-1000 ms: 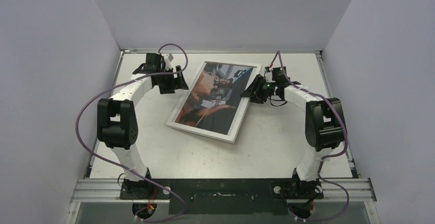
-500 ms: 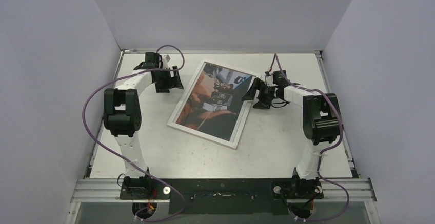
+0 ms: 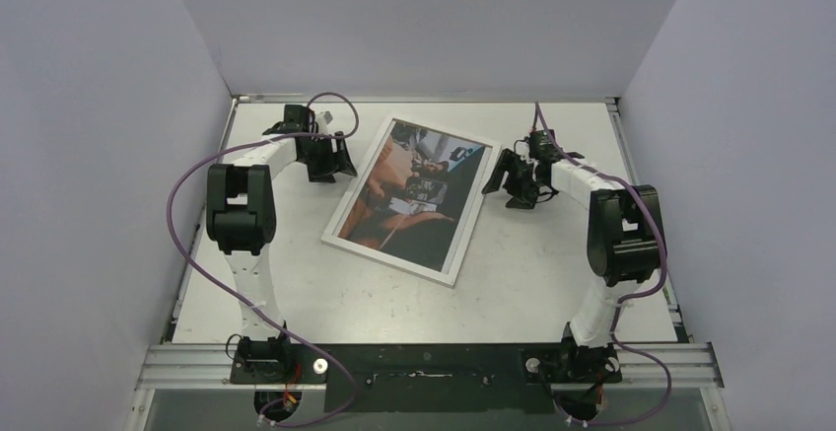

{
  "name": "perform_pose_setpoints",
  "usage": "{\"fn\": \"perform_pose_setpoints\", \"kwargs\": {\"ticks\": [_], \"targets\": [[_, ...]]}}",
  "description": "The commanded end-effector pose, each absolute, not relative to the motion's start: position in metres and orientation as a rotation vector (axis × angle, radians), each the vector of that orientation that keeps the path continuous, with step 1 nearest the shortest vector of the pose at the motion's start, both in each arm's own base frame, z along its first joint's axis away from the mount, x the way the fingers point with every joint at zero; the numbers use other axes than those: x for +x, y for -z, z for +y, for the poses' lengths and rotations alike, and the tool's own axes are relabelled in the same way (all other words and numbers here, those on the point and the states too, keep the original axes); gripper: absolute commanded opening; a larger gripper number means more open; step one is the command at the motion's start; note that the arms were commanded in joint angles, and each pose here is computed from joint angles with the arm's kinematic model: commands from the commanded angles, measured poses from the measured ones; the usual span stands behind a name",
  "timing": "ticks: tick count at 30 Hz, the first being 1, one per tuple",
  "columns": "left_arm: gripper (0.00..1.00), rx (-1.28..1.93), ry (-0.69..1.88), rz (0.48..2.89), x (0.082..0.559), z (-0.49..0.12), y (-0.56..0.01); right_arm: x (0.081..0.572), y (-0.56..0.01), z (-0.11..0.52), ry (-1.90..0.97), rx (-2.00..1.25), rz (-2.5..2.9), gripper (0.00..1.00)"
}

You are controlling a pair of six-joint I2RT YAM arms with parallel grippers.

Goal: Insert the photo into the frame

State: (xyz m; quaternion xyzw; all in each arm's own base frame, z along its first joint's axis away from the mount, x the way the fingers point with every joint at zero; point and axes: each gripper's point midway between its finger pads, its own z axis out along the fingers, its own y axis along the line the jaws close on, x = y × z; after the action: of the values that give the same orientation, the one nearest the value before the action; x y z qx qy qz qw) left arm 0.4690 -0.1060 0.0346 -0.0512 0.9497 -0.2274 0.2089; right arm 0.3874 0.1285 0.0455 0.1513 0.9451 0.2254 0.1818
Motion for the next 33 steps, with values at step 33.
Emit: {"fn": "perform_pose_setpoints", "kwargs": {"ticks": [33], "targets": [[0.29,-0.192,0.781,2.771,0.265,-0.164,-0.046,0.484,-0.042,0.241,-0.877,0.024,2.524,0.58]]}}
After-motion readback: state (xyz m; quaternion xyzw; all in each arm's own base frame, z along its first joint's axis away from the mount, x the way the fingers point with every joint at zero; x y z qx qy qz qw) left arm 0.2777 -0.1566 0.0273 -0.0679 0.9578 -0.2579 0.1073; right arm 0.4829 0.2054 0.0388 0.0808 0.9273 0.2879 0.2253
